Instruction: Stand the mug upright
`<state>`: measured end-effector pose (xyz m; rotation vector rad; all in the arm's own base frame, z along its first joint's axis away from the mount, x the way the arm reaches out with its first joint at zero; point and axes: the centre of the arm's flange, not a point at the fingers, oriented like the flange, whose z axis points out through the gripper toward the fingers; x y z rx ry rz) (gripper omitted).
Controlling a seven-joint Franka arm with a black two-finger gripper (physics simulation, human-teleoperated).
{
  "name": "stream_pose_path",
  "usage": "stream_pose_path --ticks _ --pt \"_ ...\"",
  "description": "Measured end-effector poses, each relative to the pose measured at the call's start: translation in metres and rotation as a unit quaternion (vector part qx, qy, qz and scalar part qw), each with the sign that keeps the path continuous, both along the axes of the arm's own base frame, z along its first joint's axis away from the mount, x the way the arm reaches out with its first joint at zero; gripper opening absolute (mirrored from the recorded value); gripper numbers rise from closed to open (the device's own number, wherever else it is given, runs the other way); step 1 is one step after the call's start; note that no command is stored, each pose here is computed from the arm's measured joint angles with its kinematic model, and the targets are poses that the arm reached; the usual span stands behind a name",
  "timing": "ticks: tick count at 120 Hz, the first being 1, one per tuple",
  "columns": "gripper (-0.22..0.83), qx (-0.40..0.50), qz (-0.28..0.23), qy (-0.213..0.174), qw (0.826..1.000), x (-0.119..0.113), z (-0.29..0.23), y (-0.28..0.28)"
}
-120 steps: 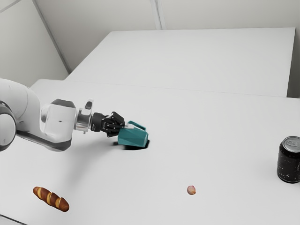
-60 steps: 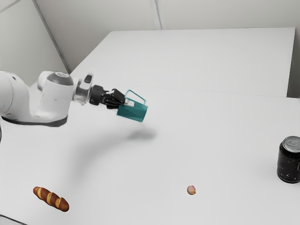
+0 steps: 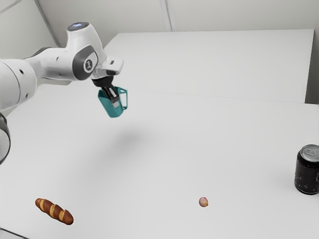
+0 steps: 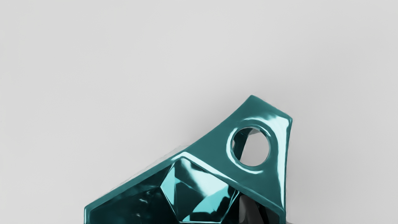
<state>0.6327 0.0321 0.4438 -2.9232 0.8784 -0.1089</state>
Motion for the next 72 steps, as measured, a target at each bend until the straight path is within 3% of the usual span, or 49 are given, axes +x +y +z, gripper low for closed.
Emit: stream_pose_path --ticks 22,72 --pt "-0.16 0.021 0.036 0.016 0.999 0.006 -0.039 0.001" --pt "-0.13 -0.027 0.142 0.032 0.989 -0.002 -0.091 0.000"
